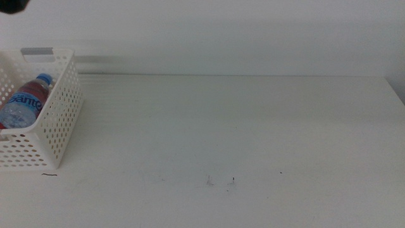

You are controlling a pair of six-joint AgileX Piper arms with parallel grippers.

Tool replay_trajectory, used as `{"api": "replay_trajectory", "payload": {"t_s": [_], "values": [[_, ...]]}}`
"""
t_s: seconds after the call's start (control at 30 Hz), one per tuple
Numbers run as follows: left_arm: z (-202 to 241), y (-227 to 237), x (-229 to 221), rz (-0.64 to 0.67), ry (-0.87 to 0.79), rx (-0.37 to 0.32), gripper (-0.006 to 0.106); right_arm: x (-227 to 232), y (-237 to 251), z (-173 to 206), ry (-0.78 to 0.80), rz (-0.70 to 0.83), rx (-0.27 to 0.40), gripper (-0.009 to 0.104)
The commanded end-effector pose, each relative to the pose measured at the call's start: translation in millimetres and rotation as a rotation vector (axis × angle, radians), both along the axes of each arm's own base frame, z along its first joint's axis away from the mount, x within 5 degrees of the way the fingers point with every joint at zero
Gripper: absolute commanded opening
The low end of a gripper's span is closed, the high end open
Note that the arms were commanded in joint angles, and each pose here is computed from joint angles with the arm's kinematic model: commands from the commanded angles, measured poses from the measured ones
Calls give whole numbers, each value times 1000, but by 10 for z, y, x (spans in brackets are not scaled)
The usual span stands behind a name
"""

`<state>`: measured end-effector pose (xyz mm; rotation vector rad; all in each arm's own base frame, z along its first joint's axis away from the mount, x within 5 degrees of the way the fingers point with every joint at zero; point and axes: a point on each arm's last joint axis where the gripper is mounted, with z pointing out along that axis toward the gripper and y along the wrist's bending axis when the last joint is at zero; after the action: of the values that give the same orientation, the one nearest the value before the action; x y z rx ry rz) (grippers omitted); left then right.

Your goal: Use arms to grab the bottles and put them into the dustbin to the left of the table.

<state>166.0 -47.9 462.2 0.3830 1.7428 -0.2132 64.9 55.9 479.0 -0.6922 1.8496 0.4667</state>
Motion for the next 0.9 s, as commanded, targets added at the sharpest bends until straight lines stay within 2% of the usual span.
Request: {"api": "replay_trajectory", "payload": {"t_s": [0.0,0.27,0.33,0.57,0.7,0.8,0.87], "values": [[24,15,3,28,-28,-26,94,-14,-6,26,-15,3,7,92],[63,29,15,48,-65,-54,94,-14,-6,26,-15,3,7,92],[62,34,16,49,-73,-25,94,-14,-6,26,-15,3,7,92],[56,38,6,50,-74,-23,94,-12,-9,26,-16,0,4,92],[29,48,-43,51,-76,-24,94,38,-77,20,-61,-67,-65,92],[-126,67,-86,63,-81,-26,94,144,-152,25,-169,-164,-142,92],[-317,99,-135,82,-92,0,94,249,-112,-27,-243,-181,-138,92]]}}
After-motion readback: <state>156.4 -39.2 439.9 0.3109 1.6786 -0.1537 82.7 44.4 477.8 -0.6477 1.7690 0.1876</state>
